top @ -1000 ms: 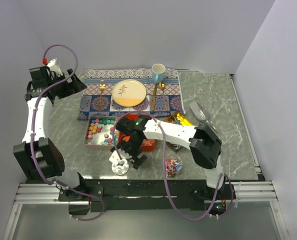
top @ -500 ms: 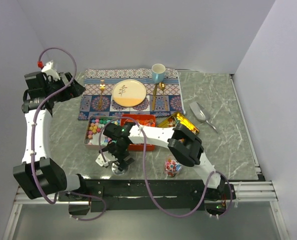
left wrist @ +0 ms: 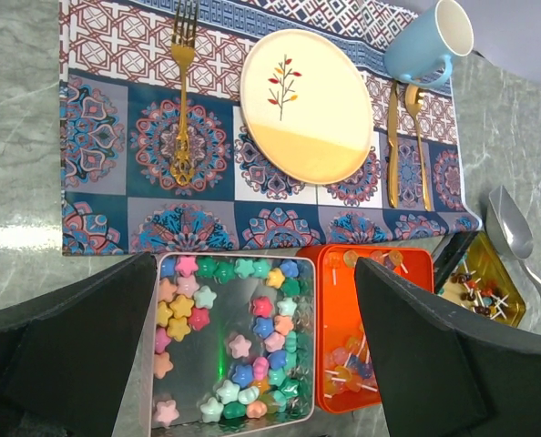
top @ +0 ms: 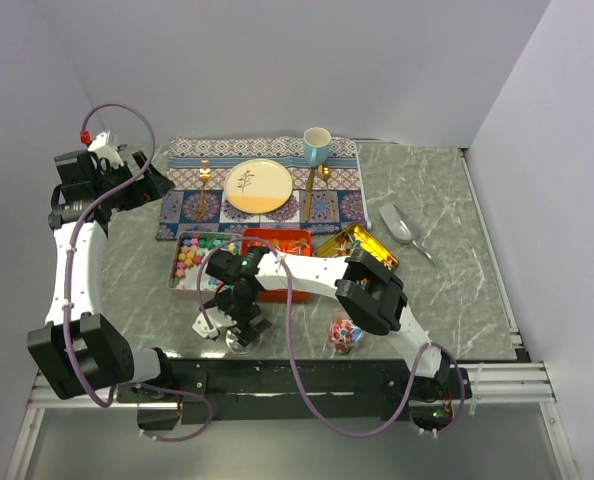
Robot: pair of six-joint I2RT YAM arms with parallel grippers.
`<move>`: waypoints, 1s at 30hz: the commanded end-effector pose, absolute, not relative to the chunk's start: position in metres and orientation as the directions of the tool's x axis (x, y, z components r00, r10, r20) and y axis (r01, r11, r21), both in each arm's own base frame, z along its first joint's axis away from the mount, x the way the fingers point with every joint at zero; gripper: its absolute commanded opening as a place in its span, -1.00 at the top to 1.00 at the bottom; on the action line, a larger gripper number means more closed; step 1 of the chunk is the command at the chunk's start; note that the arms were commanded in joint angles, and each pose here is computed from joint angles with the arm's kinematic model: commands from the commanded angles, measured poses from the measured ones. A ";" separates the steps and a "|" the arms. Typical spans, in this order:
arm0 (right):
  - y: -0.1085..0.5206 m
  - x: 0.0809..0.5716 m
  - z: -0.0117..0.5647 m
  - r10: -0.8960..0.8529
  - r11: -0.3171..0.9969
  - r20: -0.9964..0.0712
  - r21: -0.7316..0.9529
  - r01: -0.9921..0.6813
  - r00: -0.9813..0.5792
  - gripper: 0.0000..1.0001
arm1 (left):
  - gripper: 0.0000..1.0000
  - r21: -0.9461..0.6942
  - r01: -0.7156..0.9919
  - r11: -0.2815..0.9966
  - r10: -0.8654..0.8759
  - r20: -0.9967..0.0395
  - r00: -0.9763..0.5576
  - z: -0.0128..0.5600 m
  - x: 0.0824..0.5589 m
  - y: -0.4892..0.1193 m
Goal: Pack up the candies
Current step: Pick up the bottle lid at the center of the board.
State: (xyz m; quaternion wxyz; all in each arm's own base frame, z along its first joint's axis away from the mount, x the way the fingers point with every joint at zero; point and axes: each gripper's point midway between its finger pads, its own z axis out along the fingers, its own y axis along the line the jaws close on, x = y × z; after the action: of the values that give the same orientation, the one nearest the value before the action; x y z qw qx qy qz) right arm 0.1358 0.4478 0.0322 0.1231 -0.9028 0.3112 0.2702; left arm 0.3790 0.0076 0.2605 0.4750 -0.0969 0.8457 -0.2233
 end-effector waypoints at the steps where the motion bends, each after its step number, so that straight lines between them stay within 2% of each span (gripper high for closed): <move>1: 0.441 0.127 0.056 -0.496 -0.781 -0.574 -0.034 -0.624 0.652 -1.00 | -0.93 -0.478 0.088 0.874 -0.380 -0.784 -0.491 0.276 0.384 0.005; 10: 0.433 0.121 0.078 -0.454 -0.807 -0.581 -0.053 -0.588 0.676 -1.00 | -0.94 -0.490 0.089 0.867 -0.391 -0.780 -0.488 0.277 0.384 0.004; 22: 0.426 0.116 0.049 -0.473 -0.819 -0.552 -0.012 -0.574 0.687 -1.00 | -0.93 -0.491 0.082 0.867 -0.392 -0.775 -0.496 0.269 0.383 0.005; 30: 0.438 0.113 0.036 -0.454 -0.825 -0.539 -0.047 -0.563 0.709 -1.00 | -0.93 -0.497 0.078 0.865 -0.396 -0.769 -0.502 0.265 0.383 0.004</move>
State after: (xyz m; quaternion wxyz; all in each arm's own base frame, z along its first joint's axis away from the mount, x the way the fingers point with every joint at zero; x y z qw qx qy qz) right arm 0.1176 0.4285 0.0388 0.0902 -0.9145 0.2909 0.2664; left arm 0.3810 0.0046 0.2562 0.4756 -0.1020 0.8411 -0.2364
